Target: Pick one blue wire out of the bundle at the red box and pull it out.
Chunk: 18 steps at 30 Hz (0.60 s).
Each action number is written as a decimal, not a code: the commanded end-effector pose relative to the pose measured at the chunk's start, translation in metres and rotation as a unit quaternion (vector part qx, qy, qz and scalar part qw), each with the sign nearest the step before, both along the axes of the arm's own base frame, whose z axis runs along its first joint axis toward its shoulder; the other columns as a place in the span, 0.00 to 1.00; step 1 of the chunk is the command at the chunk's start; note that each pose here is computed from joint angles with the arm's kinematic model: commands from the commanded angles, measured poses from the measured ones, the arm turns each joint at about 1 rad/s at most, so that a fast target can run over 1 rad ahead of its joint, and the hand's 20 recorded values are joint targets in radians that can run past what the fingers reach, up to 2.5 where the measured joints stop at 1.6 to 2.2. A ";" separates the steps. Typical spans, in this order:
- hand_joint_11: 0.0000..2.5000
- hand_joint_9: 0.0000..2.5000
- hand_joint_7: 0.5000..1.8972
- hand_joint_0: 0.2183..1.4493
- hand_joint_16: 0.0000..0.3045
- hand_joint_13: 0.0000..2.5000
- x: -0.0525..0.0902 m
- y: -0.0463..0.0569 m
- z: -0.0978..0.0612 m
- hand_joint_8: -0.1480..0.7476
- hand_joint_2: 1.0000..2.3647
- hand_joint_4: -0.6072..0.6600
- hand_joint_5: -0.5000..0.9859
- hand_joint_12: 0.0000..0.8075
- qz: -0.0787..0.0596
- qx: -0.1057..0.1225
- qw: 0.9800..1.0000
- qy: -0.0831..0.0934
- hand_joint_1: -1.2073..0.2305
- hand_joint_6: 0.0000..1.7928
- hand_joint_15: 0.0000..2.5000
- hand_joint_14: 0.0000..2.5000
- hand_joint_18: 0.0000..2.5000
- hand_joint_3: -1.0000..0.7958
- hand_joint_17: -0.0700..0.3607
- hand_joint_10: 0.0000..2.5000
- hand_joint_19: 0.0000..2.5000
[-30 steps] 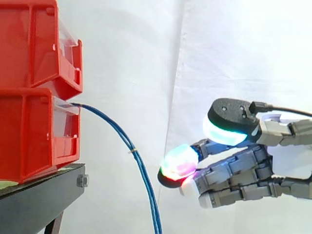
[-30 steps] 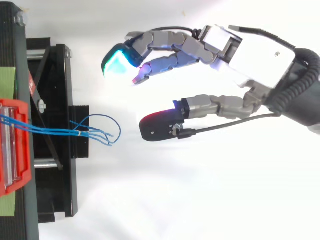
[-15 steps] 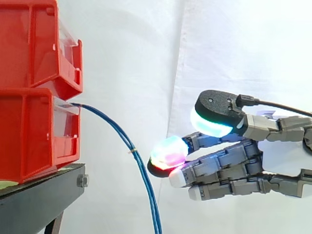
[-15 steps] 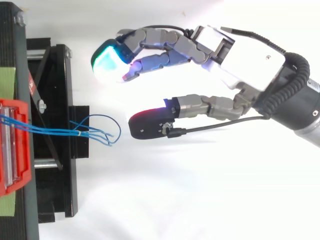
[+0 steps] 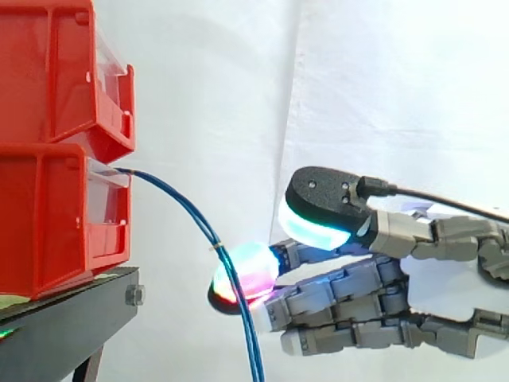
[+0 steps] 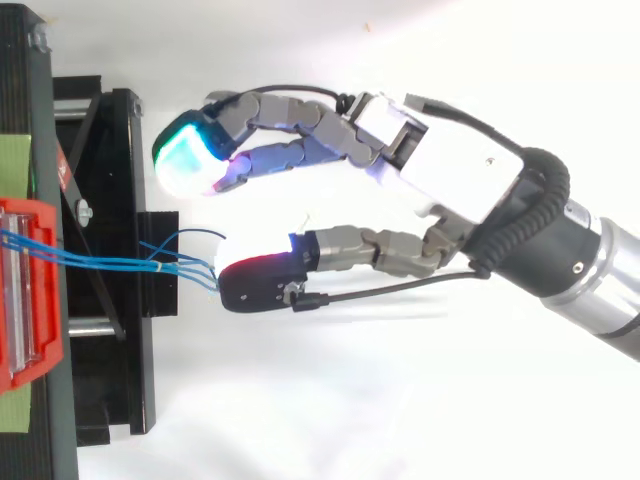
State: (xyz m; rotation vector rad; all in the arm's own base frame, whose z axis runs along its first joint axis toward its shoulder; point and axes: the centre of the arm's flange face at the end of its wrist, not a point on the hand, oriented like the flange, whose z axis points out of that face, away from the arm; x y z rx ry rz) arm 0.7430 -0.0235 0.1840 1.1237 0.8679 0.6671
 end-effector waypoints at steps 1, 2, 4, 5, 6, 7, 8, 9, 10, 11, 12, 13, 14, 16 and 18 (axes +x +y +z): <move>0.13 0.29 0.29 0.26 0.20 0.11 0.013 0.007 -0.010 0.50 0.00 0.73 0.25 0.49 0.004 0.007 1.000 -0.007 0.41 0.28 0.06 0.00 0.08 0.29 0.48 0.01 0.16; 0.13 0.29 0.29 0.26 0.20 0.11 0.013 0.007 -0.010 0.49 0.00 0.73 0.25 0.49 0.004 0.007 1.000 -0.007 0.41 0.28 0.06 0.00 0.09 0.29 0.48 0.01 0.16; 0.13 0.29 0.29 0.26 0.20 0.11 0.020 0.011 -0.017 0.50 0.00 0.73 0.25 0.49 0.007 0.016 1.000 -0.012 0.41 0.28 0.06 0.00 0.09 0.29 0.48 0.01 0.16; 0.13 0.29 0.29 0.26 0.20 0.11 0.021 0.012 -0.018 0.50 0.00 0.73 0.25 0.49 0.008 0.018 1.000 -0.014 0.41 0.28 0.06 0.00 0.08 0.29 0.48 0.01 0.16; 0.13 0.29 0.29 0.26 0.20 0.11 0.022 0.012 -0.018 0.50 0.00 0.73 0.25 0.49 0.008 0.020 1.000 -0.015 0.41 0.28 0.06 0.00 0.09 0.29 0.48 0.01 0.16; 0.13 0.29 0.29 0.26 0.20 0.11 0.022 0.014 -0.017 0.50 0.00 0.73 0.25 0.49 0.010 0.020 1.000 -0.016 0.41 0.28 0.06 0.00 0.09 0.29 0.48 0.01 0.16; 0.13 0.29 0.29 0.26 0.20 0.11 0.022 0.017 -0.016 0.49 0.00 0.73 0.25 0.49 0.011 0.020 1.000 -0.017 0.41 0.28 0.06 0.00 0.09 0.29 0.48 0.01 0.16; 0.13 0.29 0.29 0.26 0.20 0.11 0.022 0.019 -0.017 0.49 0.00 0.73 0.25 0.49 0.012 0.020 1.000 -0.016 0.41 0.28 0.06 0.00 0.09 0.29 0.48 0.01 0.16; 0.13 0.29 0.30 0.26 0.20 0.11 0.022 0.022 -0.017 0.49 0.00 0.73 0.25 0.49 0.014 0.021 1.000 -0.017 0.41 0.28 0.06 0.00 0.09 0.29 0.48 0.01 0.16; 0.13 0.29 0.29 0.26 0.20 0.11 0.022 0.023 -0.016 0.49 0.00 0.73 0.25 0.49 0.012 0.021 1.000 -0.018 0.41 0.28 0.06 0.00 0.09 0.29 0.48 0.01 0.16; 0.13 0.29 0.29 0.26 0.20 0.11 0.022 0.024 -0.017 0.49 0.00 0.73 0.25 0.49 0.012 0.021 1.000 -0.018 0.41 0.28 0.06 0.00 0.09 0.29 0.48 0.01 0.16; 0.13 0.29 0.29 0.26 0.20 0.11 0.023 0.027 -0.016 0.49 0.00 0.73 0.25 0.48 0.010 0.020 1.000 -0.018 0.41 0.28 0.06 0.00 0.09 0.29 0.48 0.01 0.16; 0.13 0.29 0.29 0.26 0.20 0.11 0.023 0.029 -0.014 0.49 0.00 0.73 0.25 0.49 0.010 0.021 1.000 -0.021 0.41 0.28 0.06 0.00 0.09 0.29 0.48 0.01 0.16; 0.13 0.29 0.29 0.26 0.20 0.11 0.023 0.035 -0.013 0.49 0.00 0.73 0.25 0.48 0.008 0.022 0.999 -0.025 0.41 0.28 0.06 0.00 0.09 0.29 0.48 0.01 0.16; 0.13 0.29 0.29 0.26 0.20 0.11 0.024 0.037 -0.013 0.49 0.00 0.73 0.25 0.48 0.008 0.022 0.999 -0.027 0.41 0.28 0.06 0.00 0.09 0.29 0.48 0.01 0.16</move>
